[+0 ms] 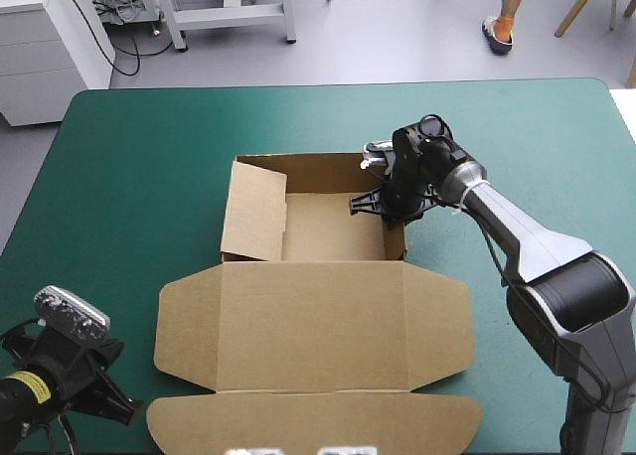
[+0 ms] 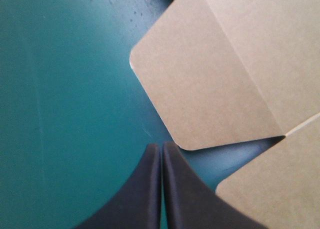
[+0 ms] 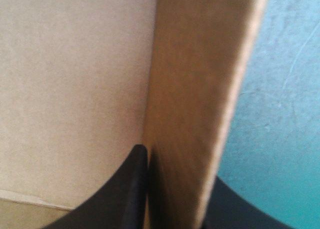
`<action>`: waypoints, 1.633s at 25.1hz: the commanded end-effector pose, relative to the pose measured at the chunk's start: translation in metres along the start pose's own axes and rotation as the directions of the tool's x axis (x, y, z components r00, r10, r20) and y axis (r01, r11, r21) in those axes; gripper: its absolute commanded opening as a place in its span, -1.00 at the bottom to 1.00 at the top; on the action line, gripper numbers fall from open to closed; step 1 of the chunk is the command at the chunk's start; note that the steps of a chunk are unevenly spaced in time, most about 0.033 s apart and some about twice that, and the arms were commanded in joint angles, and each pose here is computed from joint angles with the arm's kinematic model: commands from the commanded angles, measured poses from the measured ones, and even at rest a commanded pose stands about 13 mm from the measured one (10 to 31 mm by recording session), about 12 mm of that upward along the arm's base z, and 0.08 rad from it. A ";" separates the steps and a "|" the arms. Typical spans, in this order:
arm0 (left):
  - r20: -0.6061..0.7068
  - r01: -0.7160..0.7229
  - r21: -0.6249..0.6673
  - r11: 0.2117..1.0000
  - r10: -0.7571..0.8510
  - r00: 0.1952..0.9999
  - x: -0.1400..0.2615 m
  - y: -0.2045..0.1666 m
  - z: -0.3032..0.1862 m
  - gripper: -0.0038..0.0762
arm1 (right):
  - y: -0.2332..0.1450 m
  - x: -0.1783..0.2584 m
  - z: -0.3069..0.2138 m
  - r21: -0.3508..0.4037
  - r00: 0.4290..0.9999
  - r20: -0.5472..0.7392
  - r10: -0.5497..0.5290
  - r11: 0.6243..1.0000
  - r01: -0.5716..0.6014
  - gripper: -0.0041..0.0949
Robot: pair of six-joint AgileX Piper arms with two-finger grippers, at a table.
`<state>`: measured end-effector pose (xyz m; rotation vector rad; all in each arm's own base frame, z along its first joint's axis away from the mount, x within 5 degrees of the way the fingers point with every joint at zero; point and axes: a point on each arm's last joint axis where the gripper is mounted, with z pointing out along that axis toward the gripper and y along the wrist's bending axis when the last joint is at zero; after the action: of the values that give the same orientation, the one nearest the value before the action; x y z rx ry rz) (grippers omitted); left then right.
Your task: Fold the box
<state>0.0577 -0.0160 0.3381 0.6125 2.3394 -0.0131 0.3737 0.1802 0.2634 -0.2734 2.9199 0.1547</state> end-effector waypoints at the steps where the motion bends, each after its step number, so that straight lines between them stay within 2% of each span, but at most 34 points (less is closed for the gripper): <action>1: 0.056 0.005 -0.004 1.000 -0.004 0.998 0.010 -0.003 0.008 -0.93 | -0.001 -0.003 -0.028 -0.007 0.995 0.094 -0.017 1.000 0.018 -0.96; 8: 0.020 0.014 0.004 1.000 -0.014 1.000 0.045 -0.012 0.034 -0.93 | -0.001 -0.005 -0.031 -0.006 0.993 0.118 -0.018 1.000 0.019 -0.96; 9: 0.019 0.022 0.004 1.000 -0.023 1.000 0.048 -0.012 0.036 -0.93 | -0.002 -0.006 -0.034 0.008 0.992 0.121 -0.027 1.000 0.026 -0.96; 11: 0.014 0.030 0.006 1.000 -0.030 0.999 0.057 -0.014 0.038 -0.93 | -0.014 -0.009 -0.043 0.088 0.990 0.128 -0.064 0.995 0.053 -0.96; 14: 0.034 0.030 0.002 1.000 -0.030 0.999 0.058 -0.015 0.036 -0.93 | -0.035 -0.011 -0.063 0.122 0.983 0.182 -0.033 0.992 0.011 -0.96; 18: 0.034 0.030 0.002 1.000 -0.030 0.999 0.058 -0.015 0.036 -0.93 | -0.116 -0.005 -0.109 0.175 0.957 0.281 0.076 0.976 -0.129 -0.96; 20: 0.034 0.030 0.002 1.000 -0.030 0.999 0.058 -0.015 0.036 -0.93 | -0.181 0.010 -0.134 0.220 0.927 0.329 0.181 0.940 -0.262 -0.96; 21: 0.034 0.030 0.002 1.000 -0.030 0.999 0.058 -0.015 0.036 -0.93 | -0.199 0.016 -0.140 0.232 0.916 0.341 0.210 0.926 -0.298 -0.96; 23: 0.034 0.030 0.002 1.000 -0.030 0.999 0.058 -0.015 0.036 -0.93 | -0.247 0.034 -0.151 0.286 0.882 0.363 0.300 0.865 -0.412 -0.96; 24: 0.034 0.030 0.002 1.000 -0.030 0.999 0.058 -0.015 0.036 -0.93 | -0.273 0.046 -0.156 0.321 0.861 0.372 0.348 0.822 -0.471 -0.96; 25: 0.034 0.030 0.002 1.000 -0.030 0.999 0.058 -0.015 0.036 -0.93 | -0.286 0.053 -0.158 0.333 0.848 0.374 0.376 0.799 -0.501 -0.96; 26: 0.034 0.030 0.002 1.000 -0.030 0.999 0.058 -0.015 0.036 -0.93 | -0.307 0.066 -0.161 0.341 0.820 0.381 0.427 0.760 -0.554 -0.96; 30: 0.034 0.030 0.002 1.000 -0.030 0.999 0.058 -0.015 0.036 -0.93 | -0.333 0.083 -0.164 0.351 0.784 0.386 0.487 0.708 -0.612 -0.93; 33: 0.034 0.030 0.002 1.000 -0.030 0.999 0.058 -0.015 0.036 -0.93 | -0.341 0.087 -0.162 0.377 0.783 0.378 0.494 0.690 -0.618 -0.72; 38: 0.034 0.030 0.002 1.000 -0.030 0.999 0.058 -0.015 0.036 -0.93 | -0.346 0.083 -0.151 0.376 0.795 0.349 0.496 0.703 -0.604 -0.11; 41: 0.034 0.030 0.002 1.000 -0.030 0.999 0.058 -0.015 0.036 -0.93 | -0.347 0.084 -0.151 0.401 0.816 0.334 0.471 0.713 -0.575 0.02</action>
<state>0.0332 -0.0087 0.2614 0.5958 2.3788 -0.0217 0.3398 -0.1911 0.3354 0.6866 2.7039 -0.3784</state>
